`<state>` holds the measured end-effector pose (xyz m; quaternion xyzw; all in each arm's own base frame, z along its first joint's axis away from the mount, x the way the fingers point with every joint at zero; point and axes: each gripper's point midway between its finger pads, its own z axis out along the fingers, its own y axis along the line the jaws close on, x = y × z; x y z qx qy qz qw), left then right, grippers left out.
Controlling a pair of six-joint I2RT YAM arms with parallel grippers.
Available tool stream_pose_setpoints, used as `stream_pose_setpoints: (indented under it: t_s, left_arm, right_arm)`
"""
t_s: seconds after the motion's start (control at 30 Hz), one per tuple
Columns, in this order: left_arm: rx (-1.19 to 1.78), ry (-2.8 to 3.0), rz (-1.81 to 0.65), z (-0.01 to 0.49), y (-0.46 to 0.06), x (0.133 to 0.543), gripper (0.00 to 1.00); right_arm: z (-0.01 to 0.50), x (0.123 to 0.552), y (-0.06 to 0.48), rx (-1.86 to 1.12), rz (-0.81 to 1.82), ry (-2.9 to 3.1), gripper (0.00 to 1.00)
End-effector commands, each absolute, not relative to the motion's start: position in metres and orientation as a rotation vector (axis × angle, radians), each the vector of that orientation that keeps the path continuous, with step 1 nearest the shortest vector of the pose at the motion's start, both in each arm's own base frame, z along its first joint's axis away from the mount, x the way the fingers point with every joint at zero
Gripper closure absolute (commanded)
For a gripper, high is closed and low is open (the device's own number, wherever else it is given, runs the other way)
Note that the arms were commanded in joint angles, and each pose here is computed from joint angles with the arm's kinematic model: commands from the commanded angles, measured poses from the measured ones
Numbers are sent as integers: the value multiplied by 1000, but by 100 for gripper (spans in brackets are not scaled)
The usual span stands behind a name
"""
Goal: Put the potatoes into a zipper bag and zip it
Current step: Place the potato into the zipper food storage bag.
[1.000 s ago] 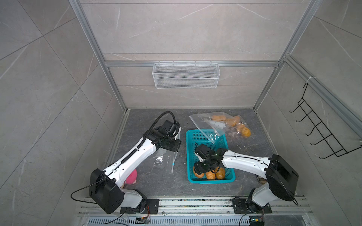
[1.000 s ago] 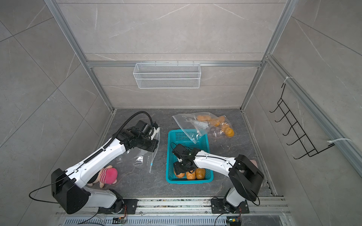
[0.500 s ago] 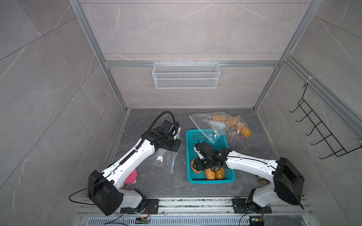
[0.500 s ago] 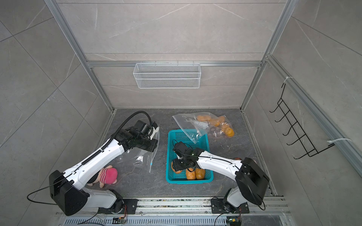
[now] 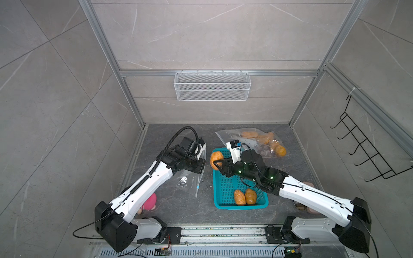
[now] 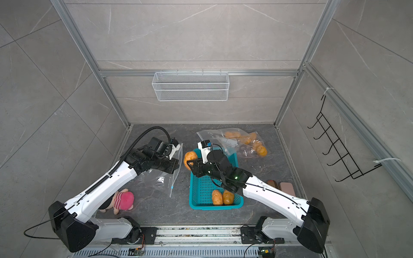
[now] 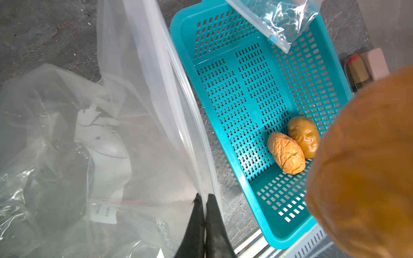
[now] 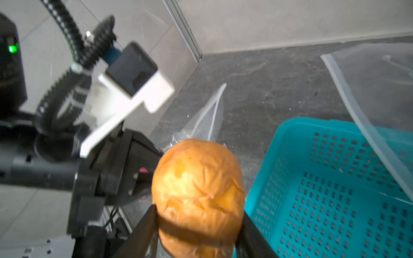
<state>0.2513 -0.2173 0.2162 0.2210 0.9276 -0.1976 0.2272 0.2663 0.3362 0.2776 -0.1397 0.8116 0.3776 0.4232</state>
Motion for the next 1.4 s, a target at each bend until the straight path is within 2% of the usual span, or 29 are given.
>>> stream_pose_setpoints:
  t_s: [0.0,0.1,0.43,0.73,1.37]
  left_arm:
    - [657,2496,-591,229,-218,244,100]
    - [646,2485,-545,231,-211,246,100]
    - [596,2455,-617,240,-212,249,100]
    - [558,2397,-664,251,-212,251,100]
    - [494,2385,-664,254,-206,258,100]
  right_arm:
    - [311,288,356,-263,1018,1927,60]
    - [319,293,365,-252,1065,1884,60]
    - [317,293,380,-200,1198,1867,61]
    - [279,296,398,-184,1256,1961,63]
    - [230,297,369,-225,1004,2047,63]
